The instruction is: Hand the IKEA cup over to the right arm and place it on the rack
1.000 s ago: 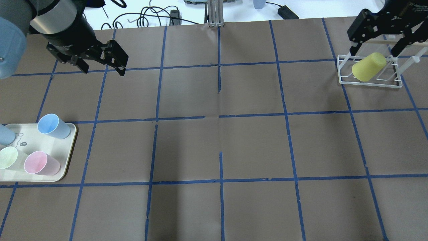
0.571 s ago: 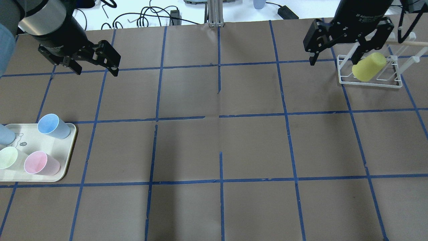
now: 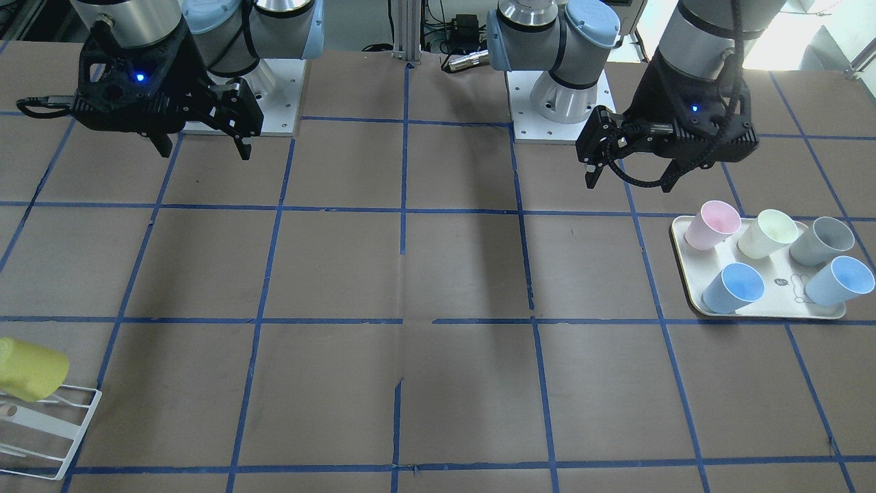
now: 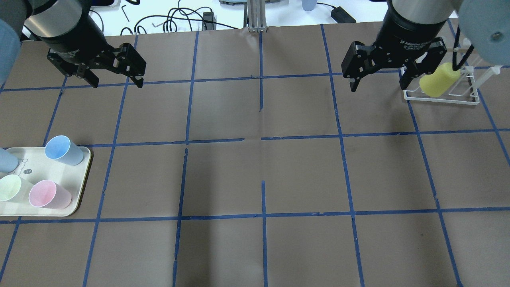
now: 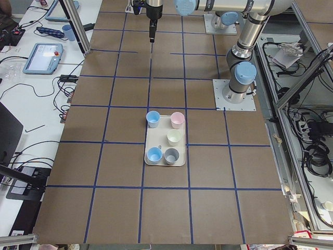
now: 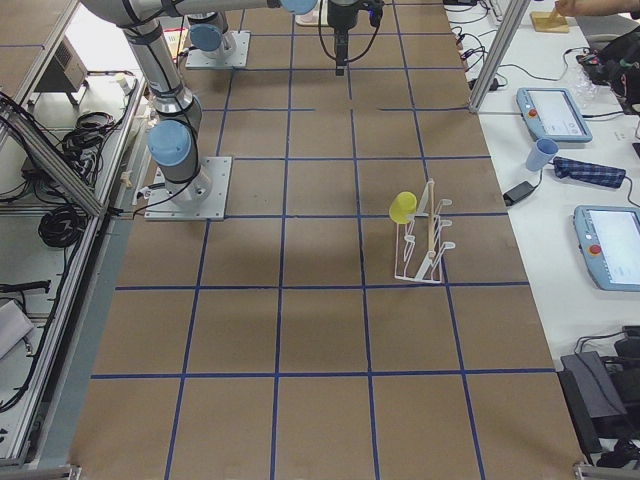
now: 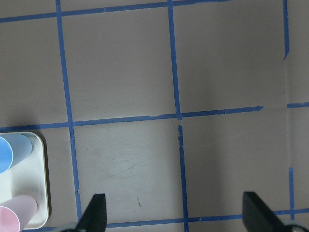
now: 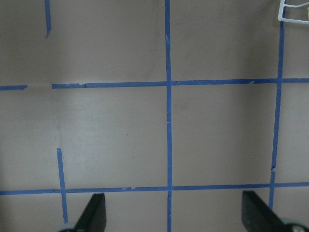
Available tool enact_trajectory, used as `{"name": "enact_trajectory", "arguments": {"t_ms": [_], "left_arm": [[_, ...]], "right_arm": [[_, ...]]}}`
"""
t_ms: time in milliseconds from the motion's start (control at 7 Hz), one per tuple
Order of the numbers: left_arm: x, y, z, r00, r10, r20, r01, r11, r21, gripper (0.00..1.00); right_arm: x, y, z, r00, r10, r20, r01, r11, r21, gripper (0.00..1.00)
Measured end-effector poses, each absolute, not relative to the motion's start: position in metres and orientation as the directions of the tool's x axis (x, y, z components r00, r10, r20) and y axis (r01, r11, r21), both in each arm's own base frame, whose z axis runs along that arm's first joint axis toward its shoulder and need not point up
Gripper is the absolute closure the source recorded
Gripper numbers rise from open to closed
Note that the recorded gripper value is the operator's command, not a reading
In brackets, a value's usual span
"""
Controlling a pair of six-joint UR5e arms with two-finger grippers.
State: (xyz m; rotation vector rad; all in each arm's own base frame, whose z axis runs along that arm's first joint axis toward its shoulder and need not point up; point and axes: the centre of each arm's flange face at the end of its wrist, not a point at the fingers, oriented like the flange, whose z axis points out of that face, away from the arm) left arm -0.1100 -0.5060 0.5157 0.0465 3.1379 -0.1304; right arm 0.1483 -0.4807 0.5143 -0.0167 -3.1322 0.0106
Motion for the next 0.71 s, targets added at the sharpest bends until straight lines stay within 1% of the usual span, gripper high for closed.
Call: {"name": "enact_trajectory", "arguments": {"t_ms": [286,714], "left_arm": [[-0.137,-0.510,0.520,-1.000,0.002,0.003,0.002,0.998,-0.067,0.00],[-0.144,-0.503,0.522,-0.999,0.032,-0.003,0.032,0.998,-0.058,0.00]], "right_arm": [[0.149,-0.480,0.515,-1.000,0.009,0.007,0.009,1.000,-0.028,0.00],[0.149,-0.481,0.521,-1.000,0.010,0.003,0.010,0.999,-0.046,0.00]]}}
